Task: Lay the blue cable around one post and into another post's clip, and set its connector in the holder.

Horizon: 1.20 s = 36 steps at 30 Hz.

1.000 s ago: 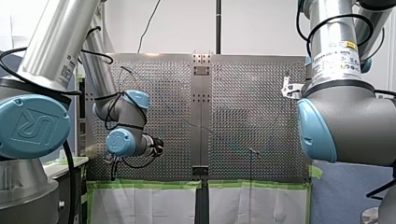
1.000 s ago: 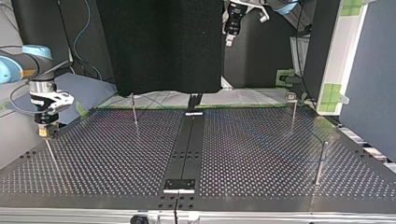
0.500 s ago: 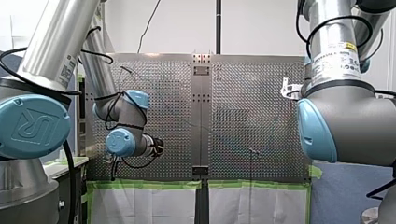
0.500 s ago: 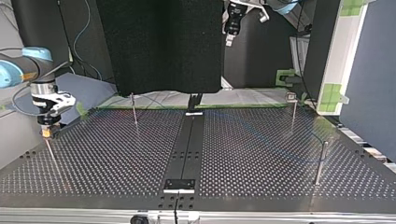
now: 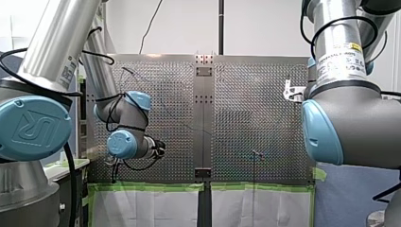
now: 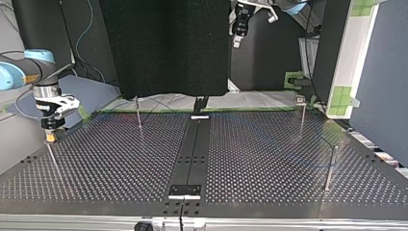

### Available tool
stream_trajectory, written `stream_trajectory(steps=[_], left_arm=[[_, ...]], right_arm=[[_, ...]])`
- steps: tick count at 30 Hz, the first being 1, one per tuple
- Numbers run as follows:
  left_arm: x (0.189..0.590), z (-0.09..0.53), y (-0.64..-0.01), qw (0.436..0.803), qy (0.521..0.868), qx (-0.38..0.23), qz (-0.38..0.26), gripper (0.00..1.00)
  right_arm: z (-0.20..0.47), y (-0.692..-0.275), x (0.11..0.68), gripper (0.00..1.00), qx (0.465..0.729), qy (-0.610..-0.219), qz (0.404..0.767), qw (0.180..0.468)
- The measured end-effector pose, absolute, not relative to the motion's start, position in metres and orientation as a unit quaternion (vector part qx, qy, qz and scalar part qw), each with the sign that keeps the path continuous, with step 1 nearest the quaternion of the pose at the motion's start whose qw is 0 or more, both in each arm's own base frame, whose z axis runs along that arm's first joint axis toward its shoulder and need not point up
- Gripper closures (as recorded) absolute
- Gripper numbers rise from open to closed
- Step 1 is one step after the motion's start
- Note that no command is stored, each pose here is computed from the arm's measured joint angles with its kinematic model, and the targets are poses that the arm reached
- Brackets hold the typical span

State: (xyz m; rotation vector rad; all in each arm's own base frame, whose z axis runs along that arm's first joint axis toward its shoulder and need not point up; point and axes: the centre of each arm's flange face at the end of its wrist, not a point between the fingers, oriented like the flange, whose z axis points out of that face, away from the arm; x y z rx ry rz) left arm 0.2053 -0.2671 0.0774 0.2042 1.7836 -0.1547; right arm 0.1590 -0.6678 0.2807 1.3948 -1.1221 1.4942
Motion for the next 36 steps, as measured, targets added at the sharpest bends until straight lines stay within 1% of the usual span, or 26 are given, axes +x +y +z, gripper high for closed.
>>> stream_trajectory(steps=[6, 13, 33, 34, 35, 36], left_arm=[[0.2055, 0.0774, -0.2669, 0.621, 0.776, 0.089, -0.067, 0.0], [0.2056, 0.0774, -0.2669, 0.621, 0.776, 0.088, -0.067, 0.0], [0.2055, 0.0773, -0.2668, 0.62, 0.776, 0.088, -0.068, 0.0], [0.2055, 0.0773, -0.2668, 0.62, 0.776, 0.087, -0.068, 0.0], [0.2055, 0.0773, -0.2668, 0.62, 0.776, 0.087, -0.068, 0.0], [0.2056, 0.0773, -0.2668, 0.621, 0.776, 0.087, -0.068, 0.0]], right_arm=[[0.2843, -0.6708, 0.1584, 1.0, 0.544, -0.434, 0.596, 0.4], [0.2844, -0.6721, 0.1552, 1.0, 0.541, -0.434, 0.597, 0.402], [0.2833, -0.6712, 0.1535, 1.0, 0.545, -0.437, 0.593, 0.401], [0.2831, -0.6711, 0.1536, 0.97, 0.545, -0.437, 0.593, 0.401], [0.283, -0.671, 0.1536, 0.86, 0.545, -0.437, 0.592, 0.402], [0.2828, -0.671, 0.1536, 0.86, 0.546, -0.436, 0.592, 0.402]])
